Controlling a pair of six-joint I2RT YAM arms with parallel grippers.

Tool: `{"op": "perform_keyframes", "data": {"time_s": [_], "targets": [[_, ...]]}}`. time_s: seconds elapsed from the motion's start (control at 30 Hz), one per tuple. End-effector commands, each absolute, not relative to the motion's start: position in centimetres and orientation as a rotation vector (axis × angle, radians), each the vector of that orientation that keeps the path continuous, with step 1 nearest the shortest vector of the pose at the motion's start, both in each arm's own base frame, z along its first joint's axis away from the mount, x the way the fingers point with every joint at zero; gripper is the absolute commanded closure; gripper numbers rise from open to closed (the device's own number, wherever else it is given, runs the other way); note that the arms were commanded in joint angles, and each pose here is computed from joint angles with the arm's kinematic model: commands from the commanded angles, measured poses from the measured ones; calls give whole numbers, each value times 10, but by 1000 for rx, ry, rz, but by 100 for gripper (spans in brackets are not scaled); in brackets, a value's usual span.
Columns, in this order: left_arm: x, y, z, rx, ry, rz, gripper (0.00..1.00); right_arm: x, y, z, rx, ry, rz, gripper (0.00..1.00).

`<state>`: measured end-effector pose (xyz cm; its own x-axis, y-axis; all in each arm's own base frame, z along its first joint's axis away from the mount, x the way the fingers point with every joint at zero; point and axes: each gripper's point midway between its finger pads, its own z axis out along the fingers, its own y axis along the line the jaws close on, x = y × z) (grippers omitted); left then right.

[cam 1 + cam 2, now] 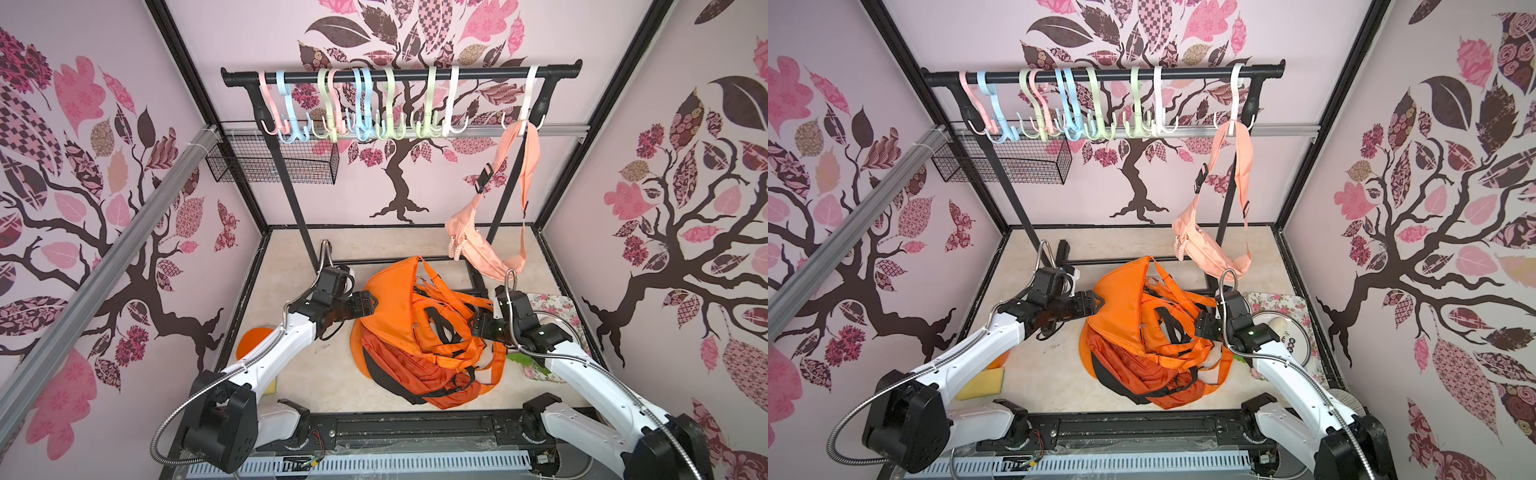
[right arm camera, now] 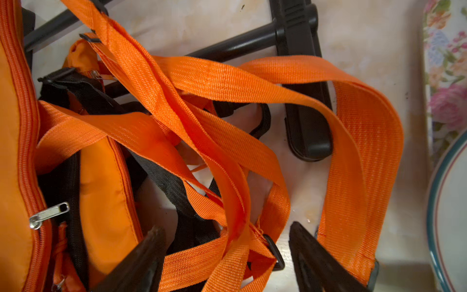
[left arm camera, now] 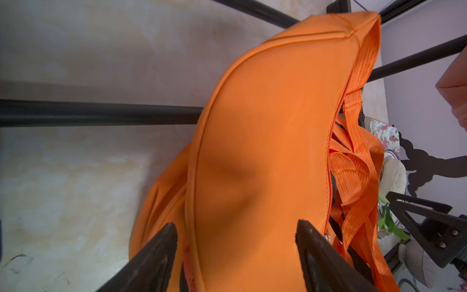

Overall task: Hang the bag on a hook
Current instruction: Pick up the bag from the bag.

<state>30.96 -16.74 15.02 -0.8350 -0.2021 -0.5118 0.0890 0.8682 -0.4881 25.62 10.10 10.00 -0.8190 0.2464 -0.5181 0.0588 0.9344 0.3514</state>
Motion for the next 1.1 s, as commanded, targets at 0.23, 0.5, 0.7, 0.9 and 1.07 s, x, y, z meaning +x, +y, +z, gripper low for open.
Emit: {"op": "perform_keyframes", "data": {"time_s": [0.23, 0.5, 0.7, 0.9, 1.07], "targets": [[326, -163, 150, -157, 2435, -677, 20, 265, 108, 102, 234, 2486, 474, 28], [329, -174, 126, -176, 2479, -740, 28, 263, 106, 88, 255, 2518, 457, 42], [331, -181, 117, -180, 2492, -788, 52, 263, 110, 79, 250, 2544, 475, 50], [332, -180, 128, -169, 2463, -783, 92, 263, 110, 83, 256, 2533, 481, 68], [332, -182, 151, -127, 2417, -803, 100, 263, 109, 85, 259, 2528, 474, 97]]}}
